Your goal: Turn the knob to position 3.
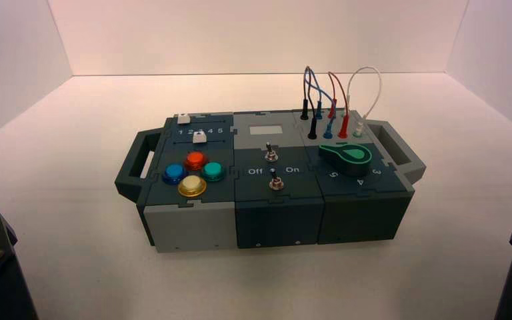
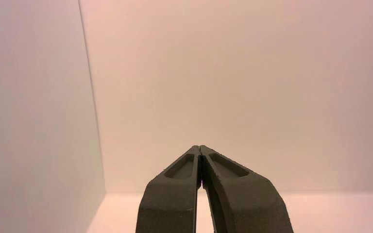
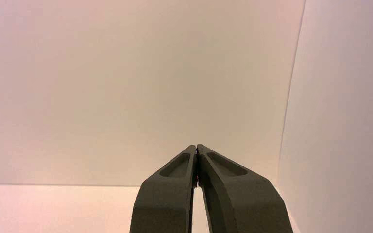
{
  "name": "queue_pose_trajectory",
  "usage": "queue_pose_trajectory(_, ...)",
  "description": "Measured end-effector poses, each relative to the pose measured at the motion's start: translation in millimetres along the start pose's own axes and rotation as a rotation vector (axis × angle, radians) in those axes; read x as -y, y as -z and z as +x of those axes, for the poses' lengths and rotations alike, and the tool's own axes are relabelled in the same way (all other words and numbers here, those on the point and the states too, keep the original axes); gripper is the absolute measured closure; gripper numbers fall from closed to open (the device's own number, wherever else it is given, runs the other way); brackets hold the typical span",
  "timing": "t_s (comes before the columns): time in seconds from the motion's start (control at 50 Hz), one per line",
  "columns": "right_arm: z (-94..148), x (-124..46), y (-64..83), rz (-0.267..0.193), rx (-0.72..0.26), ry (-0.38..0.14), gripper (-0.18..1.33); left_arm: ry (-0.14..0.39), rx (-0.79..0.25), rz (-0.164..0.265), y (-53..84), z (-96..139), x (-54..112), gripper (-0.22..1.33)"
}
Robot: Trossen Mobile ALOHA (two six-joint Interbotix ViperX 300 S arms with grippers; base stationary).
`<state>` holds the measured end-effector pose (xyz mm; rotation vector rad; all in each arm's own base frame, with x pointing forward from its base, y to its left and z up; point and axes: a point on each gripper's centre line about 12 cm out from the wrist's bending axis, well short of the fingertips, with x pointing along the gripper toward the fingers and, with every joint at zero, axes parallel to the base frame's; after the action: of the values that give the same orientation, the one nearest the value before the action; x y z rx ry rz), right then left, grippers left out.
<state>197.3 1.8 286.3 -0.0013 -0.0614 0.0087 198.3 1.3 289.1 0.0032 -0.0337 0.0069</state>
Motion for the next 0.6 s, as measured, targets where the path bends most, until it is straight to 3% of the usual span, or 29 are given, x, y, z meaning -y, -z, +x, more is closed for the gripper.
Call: queue_pose_trajectory(0.6,-0.3,-0.6,3.4,-0.001,-0.021,-0.003,1.29,-0.005,0.012,0.002,-3.7,-4.3,-0.9,1.27)
